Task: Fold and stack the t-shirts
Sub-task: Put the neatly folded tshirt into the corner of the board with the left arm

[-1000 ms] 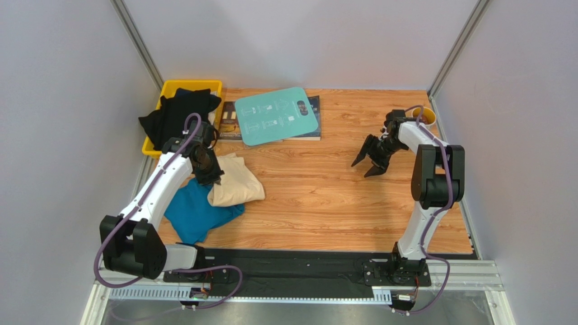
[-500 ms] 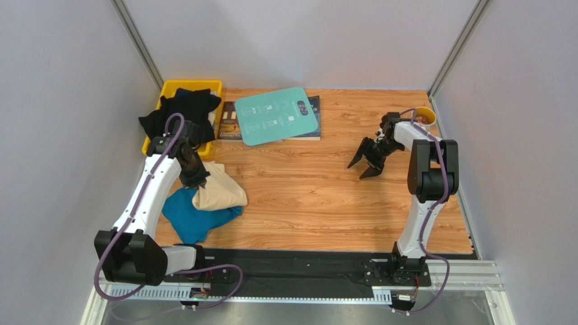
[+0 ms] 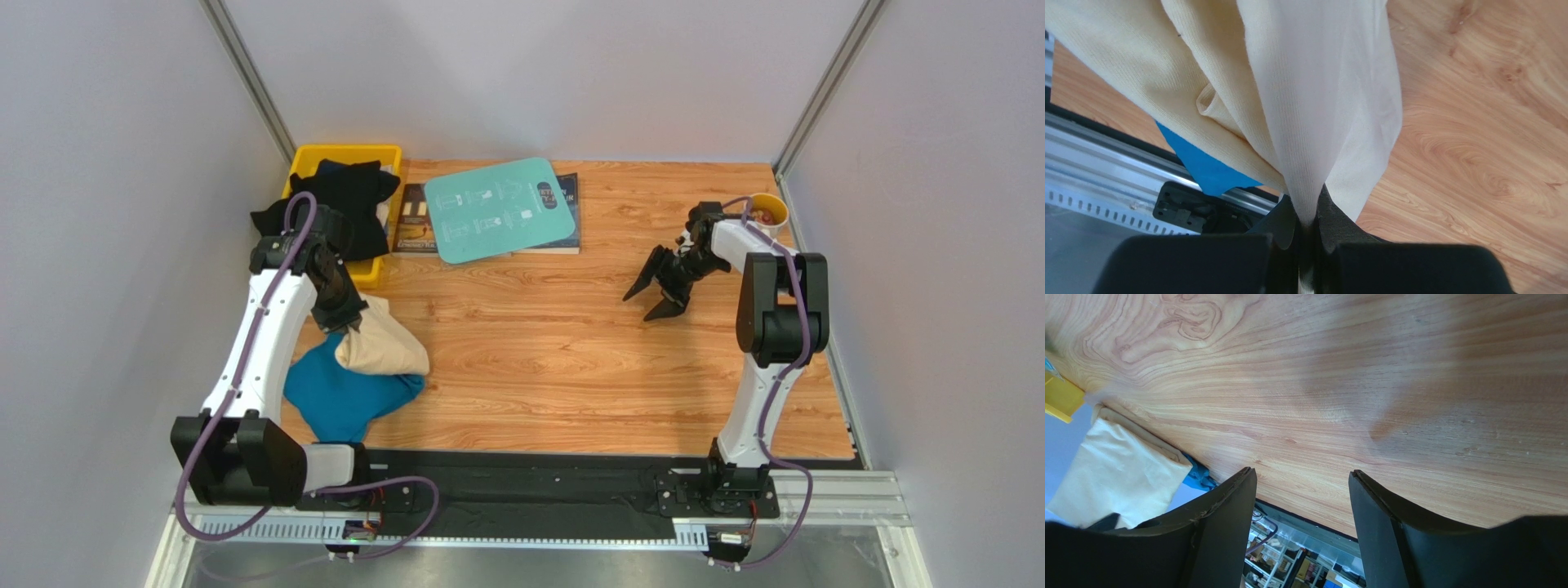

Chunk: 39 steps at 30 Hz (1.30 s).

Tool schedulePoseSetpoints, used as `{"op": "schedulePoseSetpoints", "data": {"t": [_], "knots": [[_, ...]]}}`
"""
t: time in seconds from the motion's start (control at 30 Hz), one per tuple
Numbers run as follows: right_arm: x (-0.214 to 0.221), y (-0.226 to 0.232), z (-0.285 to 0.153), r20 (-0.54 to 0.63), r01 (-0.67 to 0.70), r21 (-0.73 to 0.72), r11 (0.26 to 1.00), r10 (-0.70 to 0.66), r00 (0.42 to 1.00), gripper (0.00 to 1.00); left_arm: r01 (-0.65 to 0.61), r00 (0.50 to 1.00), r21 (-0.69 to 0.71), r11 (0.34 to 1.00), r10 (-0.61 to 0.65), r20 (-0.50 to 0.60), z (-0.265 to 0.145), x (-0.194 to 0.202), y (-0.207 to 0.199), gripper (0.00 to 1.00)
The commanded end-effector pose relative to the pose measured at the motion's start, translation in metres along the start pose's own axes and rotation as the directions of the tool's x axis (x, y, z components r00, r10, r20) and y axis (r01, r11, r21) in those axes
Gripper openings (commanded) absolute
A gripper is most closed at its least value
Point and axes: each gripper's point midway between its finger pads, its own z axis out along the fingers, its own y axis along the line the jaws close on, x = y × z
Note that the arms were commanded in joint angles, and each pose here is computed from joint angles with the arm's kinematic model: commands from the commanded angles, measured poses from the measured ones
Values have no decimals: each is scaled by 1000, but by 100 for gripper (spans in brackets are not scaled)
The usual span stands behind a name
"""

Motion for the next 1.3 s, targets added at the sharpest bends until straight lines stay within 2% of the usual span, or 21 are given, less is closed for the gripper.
{"op": "schedulePoseSetpoints", "data": {"t": [0.0,0.13,0.23,0.47,0.83,0.97,1.13,1.2,1.23,1.27], "knots": [[1,16,-13,32,23,-48,999,-22,999,63,-63,993,114,991,51,104,-13,-47,-31,0],[0,16,-12,29,23,-48,999,-22,999,63,-68,997,179,982,62,36,0,-61,-59,0],[-1,16,-12,32,27,-46,999,-26,999,63,-50,998,201,978,44,35,-1,-71,-69,0],[-1,13,-10,31,31,-38,999,-30,999,63,-69,996,143,987,62,56,-12,-69,-54,0],[-1,12,-7,15,21,-34,999,-21,1000,63,-81,995,20,997,82,-55,-9,-3,-3,0],[-2,12,-7,15,22,-32,999,-21,1000,63,-34,992,-13,999,32,-123,-6,17,9,0],[-1,11,-6,11,18,-31,999,-18,1000,62,-4,978,-117,993,-21,-209,1,42,28,0],[0,11,-6,11,19,-29,999,-18,1000,62,-10,972,-155,988,-27,-235,1,47,34,4],[1,10,-6,8,18,-28,999,-18,1000,62,-15,971,-171,985,-27,-239,1,47,37,14],[1,10,-6,7,16,-27,1000,-16,1000,62,-12,971,-179,984,-31,-236,-1,46,38,19]]}}
